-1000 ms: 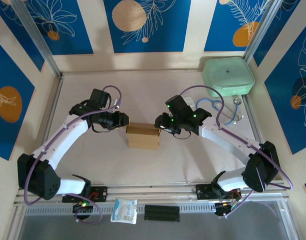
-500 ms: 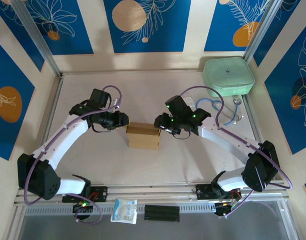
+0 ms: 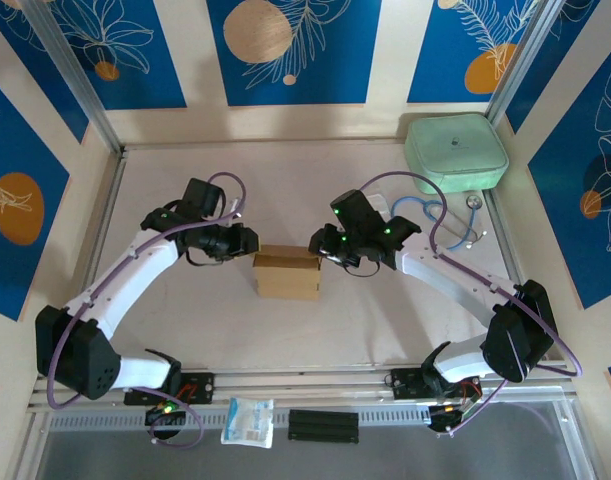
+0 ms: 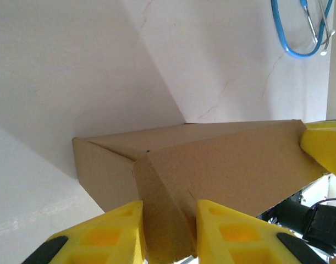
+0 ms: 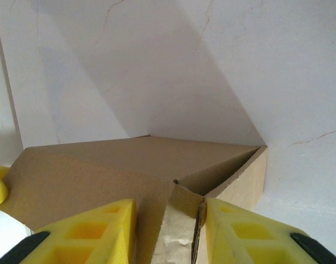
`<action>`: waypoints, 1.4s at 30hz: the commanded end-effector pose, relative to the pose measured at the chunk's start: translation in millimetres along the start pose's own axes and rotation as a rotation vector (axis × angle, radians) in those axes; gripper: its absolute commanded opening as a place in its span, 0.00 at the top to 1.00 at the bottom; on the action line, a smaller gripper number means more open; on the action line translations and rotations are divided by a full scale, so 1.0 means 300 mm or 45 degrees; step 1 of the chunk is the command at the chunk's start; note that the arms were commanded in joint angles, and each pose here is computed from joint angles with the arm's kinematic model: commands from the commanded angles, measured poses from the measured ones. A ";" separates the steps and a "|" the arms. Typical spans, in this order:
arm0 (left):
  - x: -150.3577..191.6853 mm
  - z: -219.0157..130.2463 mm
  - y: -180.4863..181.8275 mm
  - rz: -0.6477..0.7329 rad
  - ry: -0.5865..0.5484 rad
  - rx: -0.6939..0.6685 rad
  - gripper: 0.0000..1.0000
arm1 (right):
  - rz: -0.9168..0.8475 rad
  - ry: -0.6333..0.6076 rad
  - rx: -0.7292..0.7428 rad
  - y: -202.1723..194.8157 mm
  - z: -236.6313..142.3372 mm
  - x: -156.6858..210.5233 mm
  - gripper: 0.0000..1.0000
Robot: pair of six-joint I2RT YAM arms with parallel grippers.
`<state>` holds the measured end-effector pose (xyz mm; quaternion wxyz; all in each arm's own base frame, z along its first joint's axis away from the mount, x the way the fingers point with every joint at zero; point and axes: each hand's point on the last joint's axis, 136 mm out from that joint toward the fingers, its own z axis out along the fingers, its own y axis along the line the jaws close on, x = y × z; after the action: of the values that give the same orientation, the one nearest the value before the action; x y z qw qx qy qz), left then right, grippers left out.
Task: Fold the paper box
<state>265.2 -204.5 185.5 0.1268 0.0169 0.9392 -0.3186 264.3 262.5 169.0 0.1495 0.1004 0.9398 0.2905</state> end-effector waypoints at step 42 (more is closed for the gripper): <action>0.148 0.150 0.096 0.051 -0.028 -0.129 0.79 | -0.135 0.018 0.252 -0.200 0.095 0.079 0.70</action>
<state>260.7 -210.6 168.0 0.2165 0.0494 0.9377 -0.2673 275.7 259.7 161.3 0.2018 0.0820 0.9357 0.2774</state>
